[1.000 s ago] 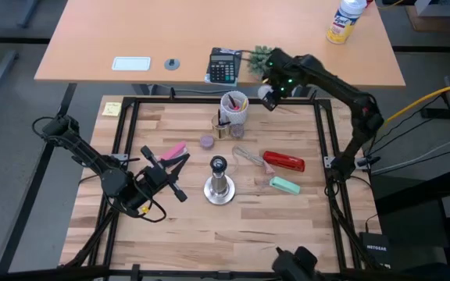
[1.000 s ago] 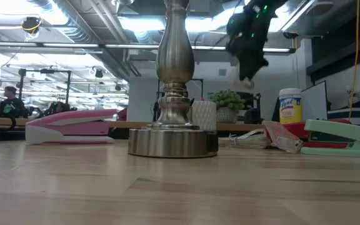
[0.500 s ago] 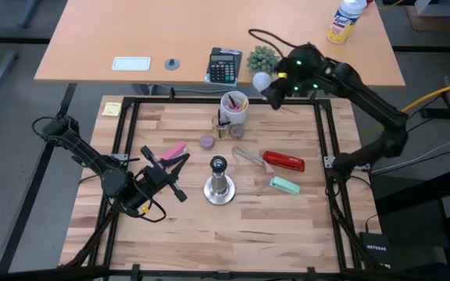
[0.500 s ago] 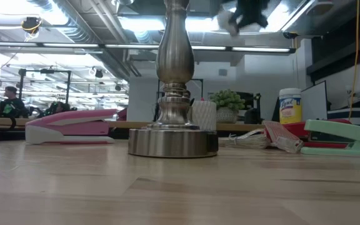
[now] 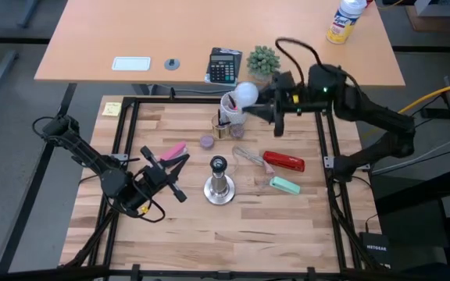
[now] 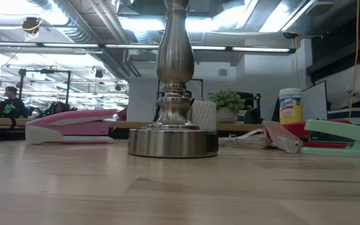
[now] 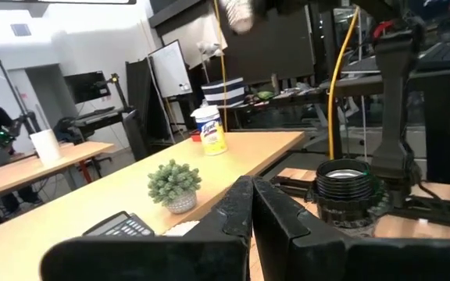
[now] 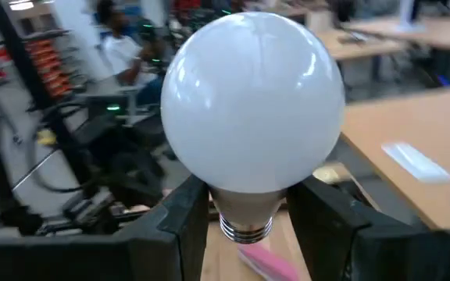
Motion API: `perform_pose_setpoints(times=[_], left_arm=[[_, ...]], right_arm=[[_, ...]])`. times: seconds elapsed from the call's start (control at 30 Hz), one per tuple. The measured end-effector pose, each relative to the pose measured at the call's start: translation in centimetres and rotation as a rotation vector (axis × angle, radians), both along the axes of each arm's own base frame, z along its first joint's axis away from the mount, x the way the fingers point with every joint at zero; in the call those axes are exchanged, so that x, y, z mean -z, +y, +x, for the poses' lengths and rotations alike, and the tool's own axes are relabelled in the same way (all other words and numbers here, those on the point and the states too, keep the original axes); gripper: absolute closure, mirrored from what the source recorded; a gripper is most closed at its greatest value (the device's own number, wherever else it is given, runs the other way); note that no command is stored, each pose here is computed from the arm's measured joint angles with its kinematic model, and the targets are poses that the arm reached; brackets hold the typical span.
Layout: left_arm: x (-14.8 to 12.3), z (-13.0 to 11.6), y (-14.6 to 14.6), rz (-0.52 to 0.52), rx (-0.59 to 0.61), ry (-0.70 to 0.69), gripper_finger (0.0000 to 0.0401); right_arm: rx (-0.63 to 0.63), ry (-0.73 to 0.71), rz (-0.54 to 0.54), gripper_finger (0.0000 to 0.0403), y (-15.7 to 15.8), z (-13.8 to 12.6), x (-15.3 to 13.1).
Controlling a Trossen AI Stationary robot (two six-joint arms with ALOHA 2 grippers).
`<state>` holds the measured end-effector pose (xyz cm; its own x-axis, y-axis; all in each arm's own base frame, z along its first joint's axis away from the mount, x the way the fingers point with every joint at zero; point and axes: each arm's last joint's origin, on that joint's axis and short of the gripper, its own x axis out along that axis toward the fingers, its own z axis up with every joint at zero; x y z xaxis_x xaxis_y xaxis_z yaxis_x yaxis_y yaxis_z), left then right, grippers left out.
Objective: Screw lightbulb
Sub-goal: Insert the lightbulb into the lamp socket
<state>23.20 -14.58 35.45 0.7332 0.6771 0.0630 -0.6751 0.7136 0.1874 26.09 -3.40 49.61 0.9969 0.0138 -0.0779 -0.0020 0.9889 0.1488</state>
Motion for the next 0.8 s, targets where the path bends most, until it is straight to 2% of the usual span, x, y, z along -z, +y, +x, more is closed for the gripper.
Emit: perform_pose_setpoints(times=[0.17,0.27,0.57,0.8], left_arm=[[0.0,-0.5,-0.8,-0.011,0.035,-0.010,0.0400],[0.0,-0.9,-1.3,-0.013,0.059,-0.011,0.0400],[0.0,-1.8,-2.5,-0.049,0.118,-0.041,0.0400],[0.0,-2.2,-3.0,-0.063,0.140,-0.050,0.0400]], right_arm=[[-0.027,-0.090,-0.106,0.0242,3.1,1.5,0.1],[-0.052,-0.139,-0.132,0.0242,4.4,2.3,0.7],[-0.087,-0.270,-0.123,0.0242,6.0,4.6,4.9],[-0.078,-0.426,-0.087,0.0242,6.0,5.1,8.7]])
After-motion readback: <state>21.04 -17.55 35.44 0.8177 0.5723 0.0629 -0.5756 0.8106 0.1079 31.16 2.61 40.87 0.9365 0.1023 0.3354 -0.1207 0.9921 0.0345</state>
